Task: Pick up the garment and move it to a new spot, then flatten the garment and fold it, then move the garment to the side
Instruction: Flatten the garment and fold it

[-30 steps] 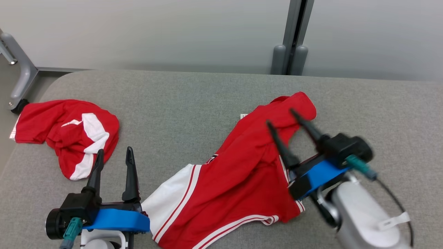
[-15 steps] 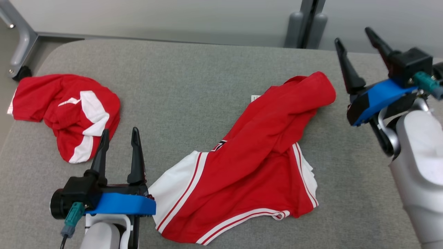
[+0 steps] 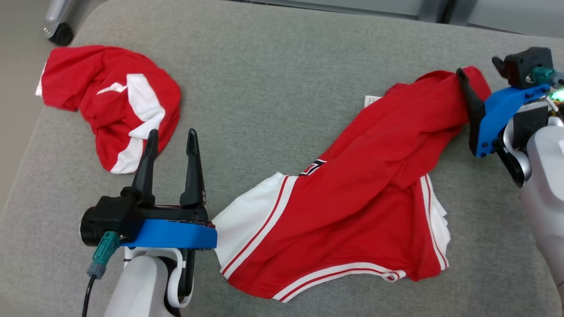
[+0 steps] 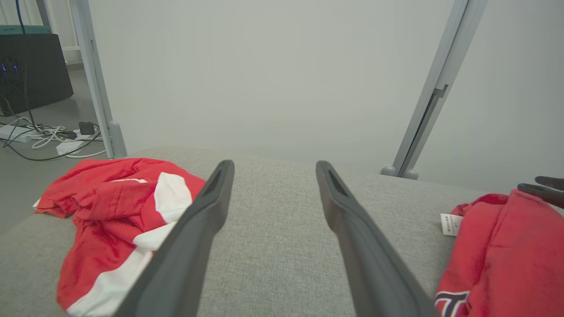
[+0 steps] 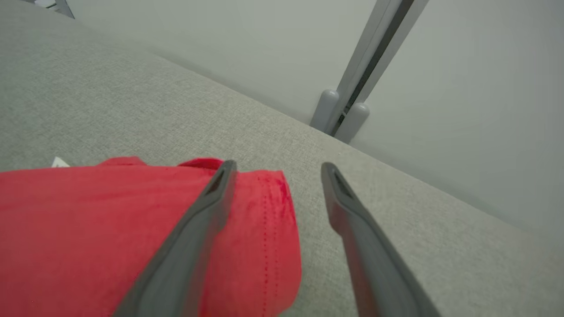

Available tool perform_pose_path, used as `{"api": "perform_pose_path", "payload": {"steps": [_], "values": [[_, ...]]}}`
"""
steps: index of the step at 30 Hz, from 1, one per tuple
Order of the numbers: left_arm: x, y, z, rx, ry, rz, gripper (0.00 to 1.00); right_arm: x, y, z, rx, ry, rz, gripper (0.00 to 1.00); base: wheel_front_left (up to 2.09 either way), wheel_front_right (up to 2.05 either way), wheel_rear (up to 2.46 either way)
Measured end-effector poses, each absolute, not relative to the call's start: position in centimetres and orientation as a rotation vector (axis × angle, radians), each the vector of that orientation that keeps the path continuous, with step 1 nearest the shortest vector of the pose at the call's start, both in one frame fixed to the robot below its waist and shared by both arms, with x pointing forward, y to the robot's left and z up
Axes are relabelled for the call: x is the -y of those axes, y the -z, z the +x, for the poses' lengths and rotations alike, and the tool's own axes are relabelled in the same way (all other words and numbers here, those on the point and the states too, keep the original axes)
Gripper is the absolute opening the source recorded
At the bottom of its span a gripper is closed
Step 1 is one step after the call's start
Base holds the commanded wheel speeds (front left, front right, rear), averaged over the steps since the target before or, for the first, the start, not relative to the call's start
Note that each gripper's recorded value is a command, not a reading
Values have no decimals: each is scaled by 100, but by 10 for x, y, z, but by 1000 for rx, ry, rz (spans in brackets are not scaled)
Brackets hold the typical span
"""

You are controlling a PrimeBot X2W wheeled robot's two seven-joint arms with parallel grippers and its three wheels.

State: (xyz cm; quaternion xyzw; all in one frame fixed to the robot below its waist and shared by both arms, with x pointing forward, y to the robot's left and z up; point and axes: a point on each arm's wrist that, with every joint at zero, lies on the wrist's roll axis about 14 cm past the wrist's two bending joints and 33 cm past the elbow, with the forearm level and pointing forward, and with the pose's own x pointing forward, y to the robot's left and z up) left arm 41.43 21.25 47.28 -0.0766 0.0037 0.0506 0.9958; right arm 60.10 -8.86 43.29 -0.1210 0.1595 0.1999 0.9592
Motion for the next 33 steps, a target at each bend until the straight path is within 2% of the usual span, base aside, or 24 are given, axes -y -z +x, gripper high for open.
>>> {"api": "perform_pose_path", "payload": {"steps": [8,9,10,11,12,16,24,31,33], "values": [[-222,-468,411,-24,-136,-148,100,79,-372,586,-511,-435,-239,100,0,0,0],[-222,-468,410,-25,-137,-147,100,78,-371,587,-516,-436,-232,79,0,0,0],[-222,-468,410,-24,-138,-147,100,77,-368,584,-532,-434,-220,36,0,0,0],[-222,-469,410,-24,-140,-147,100,75,-366,582,-549,-433,-205,36,0,0,0],[-222,-469,410,-22,-140,-147,100,74,-365,581,-559,-430,-183,0,0,0,0],[-225,-473,410,-11,-148,-148,100,69,-374,579,-528,-436,-151,0,0,0,0],[-218,-475,404,-6,-125,-142,100,94,-440,585,-262,-373,-72,0,0,0,0],[-199,-483,398,15,-65,-149,100,139,-465,546,-163,-296,-27,0,0,0,0],[-191,-487,394,25,-39,-158,100,162,-467,520,-147,-247,5,0,0,0,0]]}}
